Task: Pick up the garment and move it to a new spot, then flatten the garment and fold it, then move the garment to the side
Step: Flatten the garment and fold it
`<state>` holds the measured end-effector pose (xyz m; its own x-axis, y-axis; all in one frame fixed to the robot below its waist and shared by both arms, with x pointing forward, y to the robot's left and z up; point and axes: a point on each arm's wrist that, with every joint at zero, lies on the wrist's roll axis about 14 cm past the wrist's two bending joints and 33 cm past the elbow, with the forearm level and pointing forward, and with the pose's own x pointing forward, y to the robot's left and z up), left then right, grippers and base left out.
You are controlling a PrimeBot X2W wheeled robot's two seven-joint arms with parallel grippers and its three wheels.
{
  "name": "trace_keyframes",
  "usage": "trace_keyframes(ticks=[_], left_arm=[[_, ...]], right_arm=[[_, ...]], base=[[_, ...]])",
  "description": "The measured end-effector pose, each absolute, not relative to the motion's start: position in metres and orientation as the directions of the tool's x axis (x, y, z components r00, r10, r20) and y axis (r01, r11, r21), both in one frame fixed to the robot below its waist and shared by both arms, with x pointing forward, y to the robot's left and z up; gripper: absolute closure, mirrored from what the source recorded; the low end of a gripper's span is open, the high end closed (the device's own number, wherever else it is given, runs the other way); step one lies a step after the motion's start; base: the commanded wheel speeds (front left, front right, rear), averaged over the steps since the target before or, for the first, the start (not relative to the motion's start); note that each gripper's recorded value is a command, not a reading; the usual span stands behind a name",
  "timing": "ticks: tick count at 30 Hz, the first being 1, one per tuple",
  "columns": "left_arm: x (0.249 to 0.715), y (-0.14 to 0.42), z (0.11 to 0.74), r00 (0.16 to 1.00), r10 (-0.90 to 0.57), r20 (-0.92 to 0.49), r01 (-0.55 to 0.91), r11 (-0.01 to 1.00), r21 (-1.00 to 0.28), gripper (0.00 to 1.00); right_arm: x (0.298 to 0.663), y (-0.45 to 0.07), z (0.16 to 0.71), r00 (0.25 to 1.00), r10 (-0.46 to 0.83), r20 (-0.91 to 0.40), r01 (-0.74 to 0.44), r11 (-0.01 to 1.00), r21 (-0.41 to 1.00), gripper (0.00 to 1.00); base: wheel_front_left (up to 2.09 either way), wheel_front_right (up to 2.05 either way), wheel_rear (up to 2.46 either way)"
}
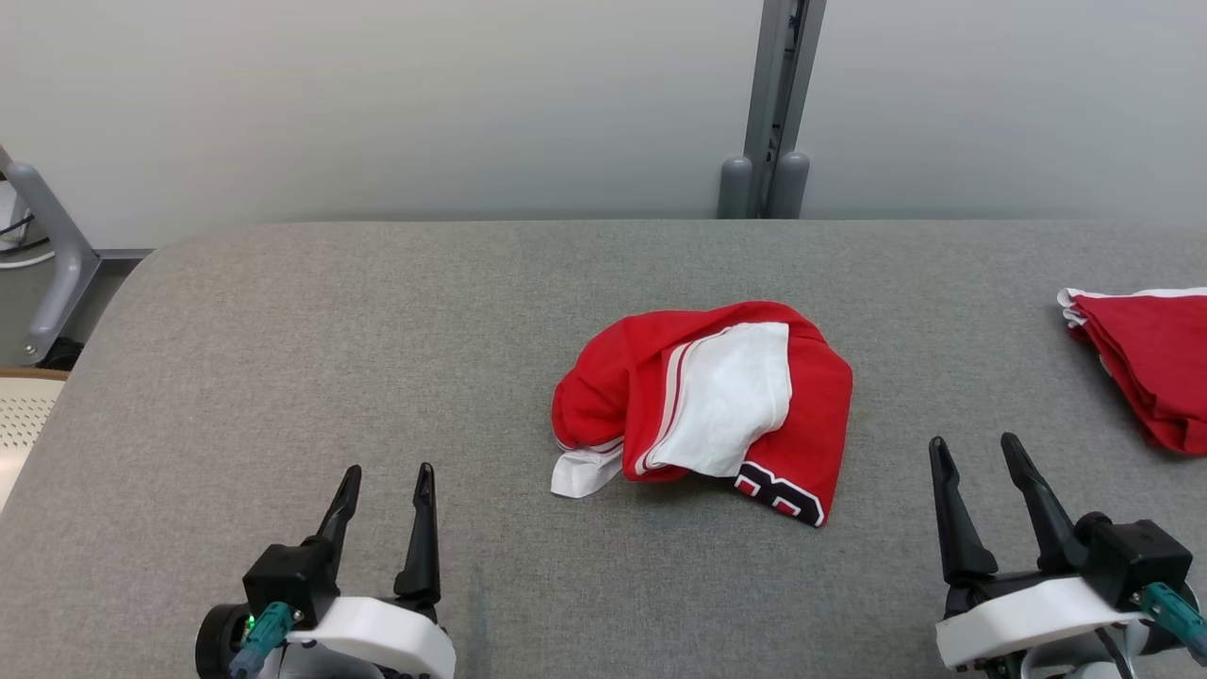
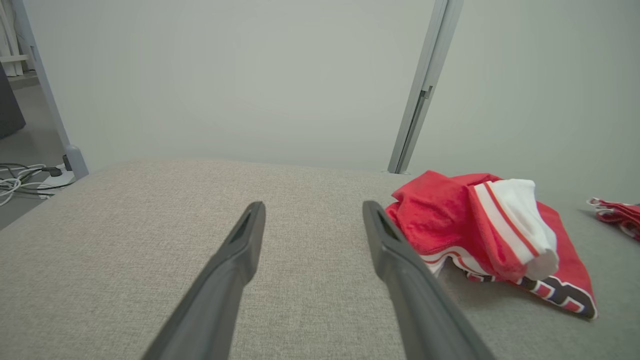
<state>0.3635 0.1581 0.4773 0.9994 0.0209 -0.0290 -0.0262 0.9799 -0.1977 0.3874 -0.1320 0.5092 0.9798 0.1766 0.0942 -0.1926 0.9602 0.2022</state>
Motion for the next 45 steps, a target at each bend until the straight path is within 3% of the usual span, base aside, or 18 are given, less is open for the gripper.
trace_keyframes(ticks=[8,15,25,34,36,37,45], left_arm=[[0.363,0.15,0.476,0.999,-0.017,-0.031,0.011,0.981,-0.195,0.0],[0.364,0.114,0.476,0.987,-0.158,-0.026,0.151,0.972,-0.178,0.0],[0.366,0.03,0.461,0.881,-0.466,-0.081,0.458,0.883,-0.1,0.0],[0.386,-0.005,0.445,0.813,-0.564,-0.143,0.561,0.825,-0.064,0.0],[0.396,-0.008,0.438,0.812,-0.558,-0.17,0.562,0.827,-0.025,0.62],[0.399,-0.009,0.437,0.812,-0.558,-0.173,0.563,0.826,-0.024,1.0],[0.427,-0.006,0.463,0.846,-0.527,-0.088,0.523,0.85,-0.058,1.0]], right_arm=[[0.387,-0.132,0.509,0.98,0.176,0.093,-0.192,0.961,0.198,0.0],[0.387,-0.138,0.508,0.983,0.16,0.091,-0.175,0.965,0.196,0.0],[0.386,-0.153,0.509,0.989,0.118,0.094,-0.134,0.973,0.187,0.0],[0.382,-0.178,0.501,0.997,0.047,0.068,-0.059,0.981,0.183,0.0],[0.381,-0.187,0.499,0.998,0.02,0.06,-0.031,0.983,0.18,0.0],[0.38,-0.19,0.498,0.998,0.012,0.058,-0.022,0.984,0.179,0.0],[0.381,-0.202,0.493,0.999,-0.021,0.044,0.013,0.985,0.171,0.0]], base=[[0.0,0.0,0.0],[0.0,0.0,0.0],[0.0,0.0,0.0],[0.0,0.0,0.0],[0.0,0.0,0.0],[0.0,0.0,0.0],[0.0,0.0,0.0]])
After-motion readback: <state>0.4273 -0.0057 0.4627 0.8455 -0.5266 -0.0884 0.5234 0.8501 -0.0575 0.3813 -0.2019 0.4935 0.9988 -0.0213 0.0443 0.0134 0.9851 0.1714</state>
